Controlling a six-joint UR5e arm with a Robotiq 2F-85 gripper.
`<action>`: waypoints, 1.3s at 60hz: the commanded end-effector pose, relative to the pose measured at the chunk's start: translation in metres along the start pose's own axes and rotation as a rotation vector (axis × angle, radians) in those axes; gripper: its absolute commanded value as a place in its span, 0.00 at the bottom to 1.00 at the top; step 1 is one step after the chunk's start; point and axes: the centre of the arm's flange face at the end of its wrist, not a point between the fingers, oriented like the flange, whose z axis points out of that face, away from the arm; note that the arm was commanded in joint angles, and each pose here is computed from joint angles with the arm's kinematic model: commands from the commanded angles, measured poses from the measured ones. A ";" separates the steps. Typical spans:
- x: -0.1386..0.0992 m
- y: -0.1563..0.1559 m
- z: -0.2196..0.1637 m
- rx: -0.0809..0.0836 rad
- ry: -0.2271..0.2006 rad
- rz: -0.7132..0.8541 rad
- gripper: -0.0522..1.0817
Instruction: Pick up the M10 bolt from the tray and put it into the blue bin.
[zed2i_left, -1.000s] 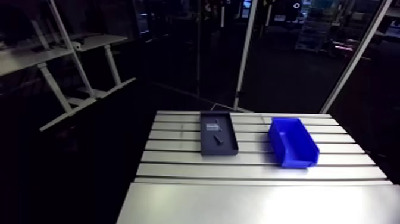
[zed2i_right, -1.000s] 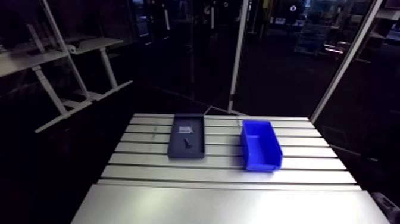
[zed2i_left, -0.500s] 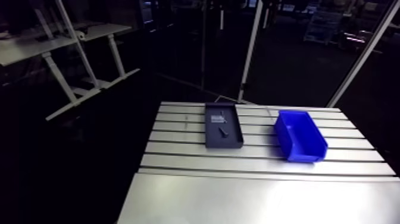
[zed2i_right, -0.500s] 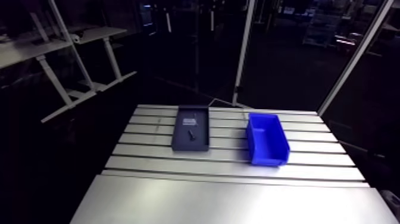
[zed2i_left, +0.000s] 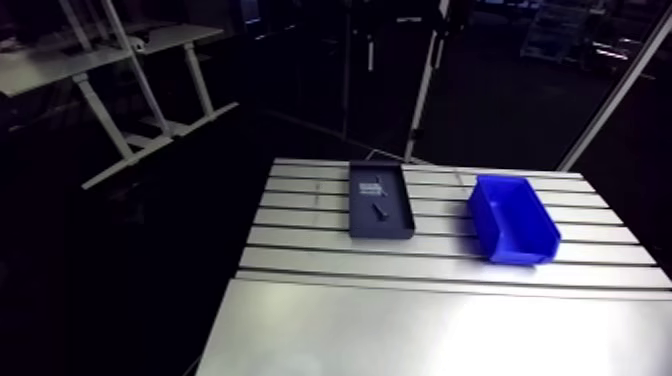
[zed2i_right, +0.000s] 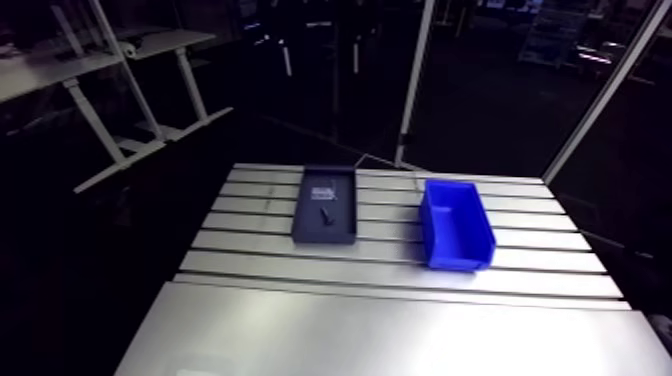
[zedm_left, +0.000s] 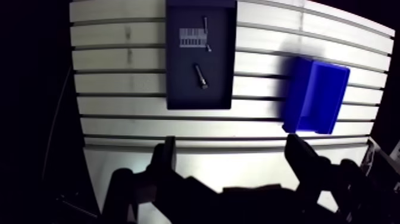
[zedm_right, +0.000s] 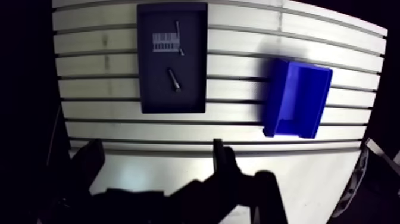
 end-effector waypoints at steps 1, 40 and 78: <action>0.006 -0.001 0.026 0.000 -0.021 -0.027 0.05; 0.016 -0.002 0.070 -0.002 -0.035 -0.060 0.05; 0.018 0.001 0.109 -0.018 -0.056 -0.147 0.05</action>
